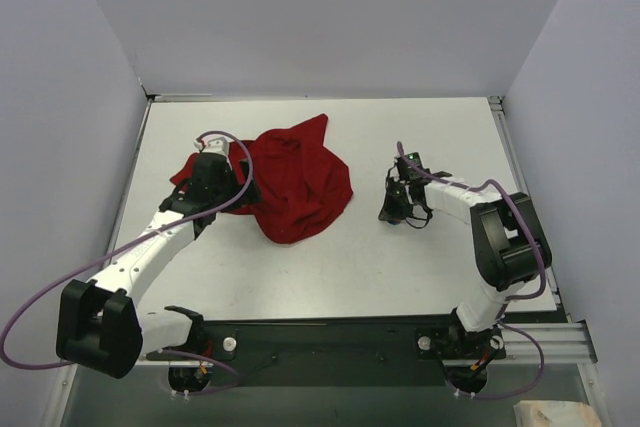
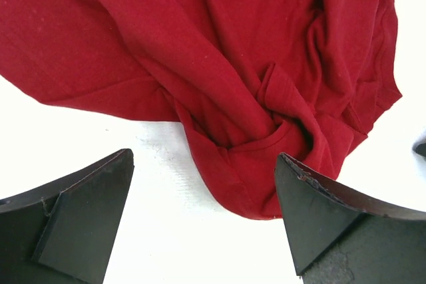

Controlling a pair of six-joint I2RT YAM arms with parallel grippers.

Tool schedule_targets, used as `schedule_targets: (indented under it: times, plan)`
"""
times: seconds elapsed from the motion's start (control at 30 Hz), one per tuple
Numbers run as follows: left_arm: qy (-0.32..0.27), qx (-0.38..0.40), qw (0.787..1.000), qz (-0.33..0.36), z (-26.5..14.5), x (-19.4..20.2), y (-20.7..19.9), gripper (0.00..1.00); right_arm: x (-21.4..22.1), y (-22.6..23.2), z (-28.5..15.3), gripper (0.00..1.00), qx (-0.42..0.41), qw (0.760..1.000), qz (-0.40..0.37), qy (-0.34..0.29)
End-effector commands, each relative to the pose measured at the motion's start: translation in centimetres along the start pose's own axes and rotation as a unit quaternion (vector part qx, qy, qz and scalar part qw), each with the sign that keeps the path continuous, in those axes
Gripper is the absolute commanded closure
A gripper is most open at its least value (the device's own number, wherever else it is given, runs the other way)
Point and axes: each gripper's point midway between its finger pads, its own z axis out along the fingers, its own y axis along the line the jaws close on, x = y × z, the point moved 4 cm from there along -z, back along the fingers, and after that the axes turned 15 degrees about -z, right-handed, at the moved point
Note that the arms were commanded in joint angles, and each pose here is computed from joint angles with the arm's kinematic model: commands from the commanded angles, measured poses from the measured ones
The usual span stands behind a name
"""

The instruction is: Pin the brooch onto the clothing

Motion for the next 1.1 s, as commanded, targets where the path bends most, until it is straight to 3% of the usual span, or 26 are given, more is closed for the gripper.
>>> schedule_targets:
  times: [0.0, 0.4, 0.57, 0.7, 0.87, 0.9, 1.0, 1.07]
  plan:
    - [-0.012, 0.030, 0.999, -0.009, 0.3, -0.6, -0.9, 0.04, 2.2, -3.3, -0.6, 1.00, 0.034, 0.997, 0.062, 0.040]
    - [-0.003, 0.022, 1.000, -0.010, 0.9, -0.5, -0.6, 0.04, 3.7, -9.8, -3.7, 1.00, 0.141, 0.982, 0.119, 0.037]
    - [-0.006, 0.024, 1.000, -0.008, 0.8, -0.9, -0.7, 0.04, 0.7, -7.1, -5.3, 1.00, 0.117, 0.991, 0.061, -0.013]
    - [0.006, 0.040, 0.999, -0.005, 1.2, -0.8, -1.3, 0.04, -2.3, -1.2, -5.9, 0.95, 0.065, 0.996, -0.027, -0.054]
    - [0.047, 0.090, 0.995, -0.009, 2.2, 0.0, -3.3, 0.07, -6.3, 5.0, -5.0, 0.65, -0.021, 0.994, -0.069, -0.083]
    - [0.052, 0.097, 0.994, -0.009, 2.4, 0.1, -3.8, 0.08, -6.5, 5.7, -4.7, 0.64, -0.032, 0.994, -0.072, -0.080]
    - [0.063, 0.110, 0.992, 0.009, 3.1, 0.4, -5.9, 0.09, -7.2, 6.8, -3.9, 0.48, -0.051, 0.994, -0.069, -0.074]
    - [0.074, 0.109, 0.991, 0.033, 3.8, 1.1, -7.3, 0.09, -7.2, 7.0, -3.7, 0.44, -0.056, 0.994, -0.067, -0.072]
